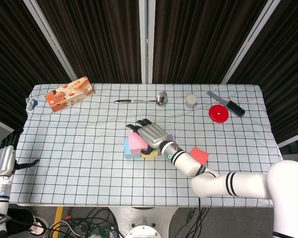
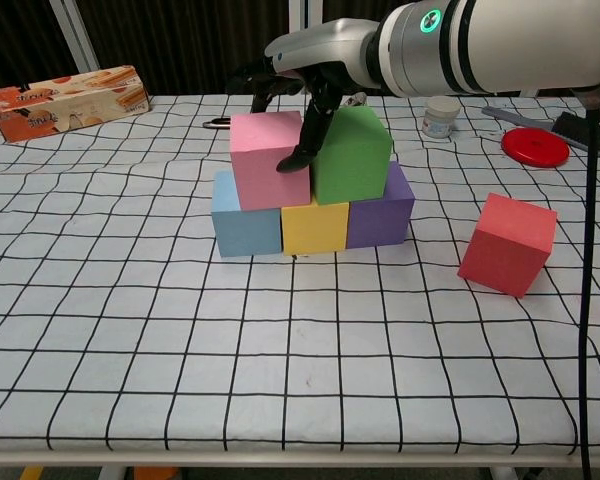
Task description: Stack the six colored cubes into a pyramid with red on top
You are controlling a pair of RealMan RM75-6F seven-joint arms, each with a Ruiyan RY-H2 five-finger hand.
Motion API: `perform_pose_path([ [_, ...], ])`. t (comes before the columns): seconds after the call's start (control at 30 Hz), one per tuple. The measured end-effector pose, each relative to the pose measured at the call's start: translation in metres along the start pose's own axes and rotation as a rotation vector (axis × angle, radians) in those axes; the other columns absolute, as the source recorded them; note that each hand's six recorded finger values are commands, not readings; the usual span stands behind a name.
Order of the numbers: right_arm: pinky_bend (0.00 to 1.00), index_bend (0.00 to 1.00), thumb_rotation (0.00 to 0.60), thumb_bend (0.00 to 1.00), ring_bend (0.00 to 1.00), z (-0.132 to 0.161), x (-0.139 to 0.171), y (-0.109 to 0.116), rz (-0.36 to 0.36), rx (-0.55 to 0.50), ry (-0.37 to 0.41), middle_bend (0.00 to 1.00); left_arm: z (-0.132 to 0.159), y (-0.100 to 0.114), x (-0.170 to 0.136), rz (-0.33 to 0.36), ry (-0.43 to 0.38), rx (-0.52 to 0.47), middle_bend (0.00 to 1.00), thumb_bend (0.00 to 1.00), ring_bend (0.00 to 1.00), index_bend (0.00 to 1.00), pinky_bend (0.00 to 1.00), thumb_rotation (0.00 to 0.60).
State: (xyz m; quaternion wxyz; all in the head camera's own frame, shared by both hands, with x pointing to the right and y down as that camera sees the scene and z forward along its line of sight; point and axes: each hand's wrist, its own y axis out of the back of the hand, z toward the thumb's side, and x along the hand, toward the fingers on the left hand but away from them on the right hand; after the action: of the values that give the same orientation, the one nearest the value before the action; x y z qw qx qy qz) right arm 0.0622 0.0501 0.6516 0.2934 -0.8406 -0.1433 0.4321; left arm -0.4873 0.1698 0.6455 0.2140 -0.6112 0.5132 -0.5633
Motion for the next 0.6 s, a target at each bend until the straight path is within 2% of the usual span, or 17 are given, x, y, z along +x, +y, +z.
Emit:
perform_pose_path([
  [0.6,0.0,0.0,0.6,0.26,0.0,0.0045,0.002,0.0018,-0.037,-0.017,0.002,0.3,0.0059,-0.0031,0.0014,-0.015,-0.022,0.002,0.03,0.0,0.0,0.07,0.04,0.6],
])
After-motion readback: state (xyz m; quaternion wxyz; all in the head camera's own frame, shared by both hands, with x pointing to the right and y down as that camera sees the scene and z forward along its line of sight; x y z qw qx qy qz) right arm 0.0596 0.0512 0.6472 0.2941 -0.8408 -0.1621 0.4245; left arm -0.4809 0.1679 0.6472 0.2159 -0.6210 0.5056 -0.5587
